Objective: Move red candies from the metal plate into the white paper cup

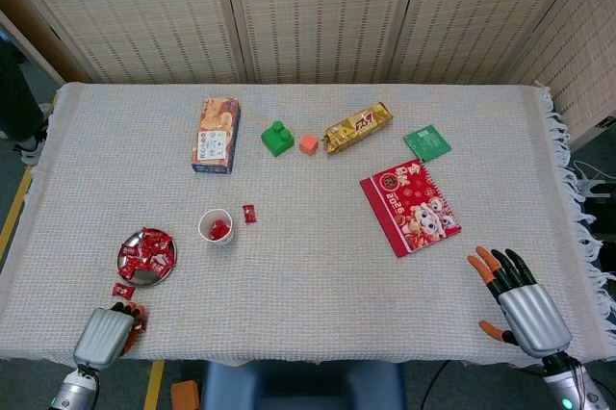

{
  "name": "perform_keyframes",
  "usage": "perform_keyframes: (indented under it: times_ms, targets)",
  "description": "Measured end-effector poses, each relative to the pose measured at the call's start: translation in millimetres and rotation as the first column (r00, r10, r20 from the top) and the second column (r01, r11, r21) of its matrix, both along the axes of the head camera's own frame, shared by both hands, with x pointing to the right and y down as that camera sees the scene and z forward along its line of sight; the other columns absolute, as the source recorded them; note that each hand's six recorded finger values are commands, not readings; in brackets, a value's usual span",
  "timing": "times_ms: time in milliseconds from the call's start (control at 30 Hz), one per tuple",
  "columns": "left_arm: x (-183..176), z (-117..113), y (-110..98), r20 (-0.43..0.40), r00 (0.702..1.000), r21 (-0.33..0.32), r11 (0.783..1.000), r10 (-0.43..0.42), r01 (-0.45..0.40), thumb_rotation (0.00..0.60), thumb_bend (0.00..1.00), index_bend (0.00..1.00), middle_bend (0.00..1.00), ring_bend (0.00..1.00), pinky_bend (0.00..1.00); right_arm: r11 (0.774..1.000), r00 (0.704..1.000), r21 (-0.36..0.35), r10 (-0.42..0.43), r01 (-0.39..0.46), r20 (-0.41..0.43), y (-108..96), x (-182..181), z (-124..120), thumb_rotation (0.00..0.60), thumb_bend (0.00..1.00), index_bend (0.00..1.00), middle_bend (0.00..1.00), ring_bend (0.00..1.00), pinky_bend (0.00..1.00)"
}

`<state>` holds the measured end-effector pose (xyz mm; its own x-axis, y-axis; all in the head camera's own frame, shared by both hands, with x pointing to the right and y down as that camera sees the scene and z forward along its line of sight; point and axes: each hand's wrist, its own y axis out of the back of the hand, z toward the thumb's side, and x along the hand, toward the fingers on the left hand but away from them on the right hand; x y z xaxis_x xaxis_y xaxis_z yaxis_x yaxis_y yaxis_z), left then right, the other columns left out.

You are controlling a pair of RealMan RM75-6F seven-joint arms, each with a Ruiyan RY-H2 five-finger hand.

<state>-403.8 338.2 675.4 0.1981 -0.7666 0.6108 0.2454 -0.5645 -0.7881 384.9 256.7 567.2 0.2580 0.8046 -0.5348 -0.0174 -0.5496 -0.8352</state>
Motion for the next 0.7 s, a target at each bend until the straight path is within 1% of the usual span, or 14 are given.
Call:
perform_keyframes:
  times_ms: [100, 300, 433, 533, 633, 700]
  targets:
    - [1, -1, -1, -0.011, 1.0, 0.01, 1.0, 0.0, 0.0, 0.6, 0.4, 0.53, 0.56, 0.55, 0.97, 1.0, 1.0, -0.001, 0.0, 0.0, -0.001, 0, 0, 0, 0.6, 0.06, 0.0, 0.0, 0.0, 0.0]
    - [2, -1, -1, -0.031, 0.999, 0.01, 1.0, -0.006, 0.007, 0.6, 0.4, 0.55, 0.59, 0.56, 0.97, 1.0, 1.0, 0.0, 0.002, -0.002, -0.004, 0, 0, 1, 0.6, 0.06, 0.0, 0.0, 0.0, 0.0]
    - [6, -5, -10, -0.062, 0.998, 0.036, 0.999, -0.01, 0.012, 0.6, 0.4, 0.56, 0.59, 0.57, 0.97, 1.0, 1.0, -0.002, 0.002, -0.002, -0.005, -1, 0, 2, 0.6, 0.06, 0.0, 0.0, 0.0, 0.0]
    - [15, -10, -26, -0.102, 0.995, 0.069, 0.998, -0.008, 0.015, 0.6, 0.4, 0.55, 0.59, 0.57, 0.97, 1.0, 1.0, -0.004, 0.004, -0.004, -0.006, -2, 0, 3, 0.6, 0.05, 0.0, 0.0, 0.0, 0.0]
    - [31, -16, -51, -0.152, 0.988, 0.11, 0.994, 0.005, 0.012, 0.6, 0.4, 0.55, 0.59, 0.57, 0.97, 1.0, 1.0, -0.004, 0.005, -0.005, -0.007, -2, 0, 4, 0.6, 0.06, 0.0, 0.0, 0.0, 0.0]
    - [45, -19, -74, -0.185, 0.982, 0.143, 0.99, 0.025, 0.002, 0.6, 0.4, 0.55, 0.59, 0.57, 0.97, 1.0, 1.0, -0.003, 0.007, -0.007, -0.01, -3, 0, 4, 0.6, 0.06, 0.0, 0.0, 0.0, 0.0]
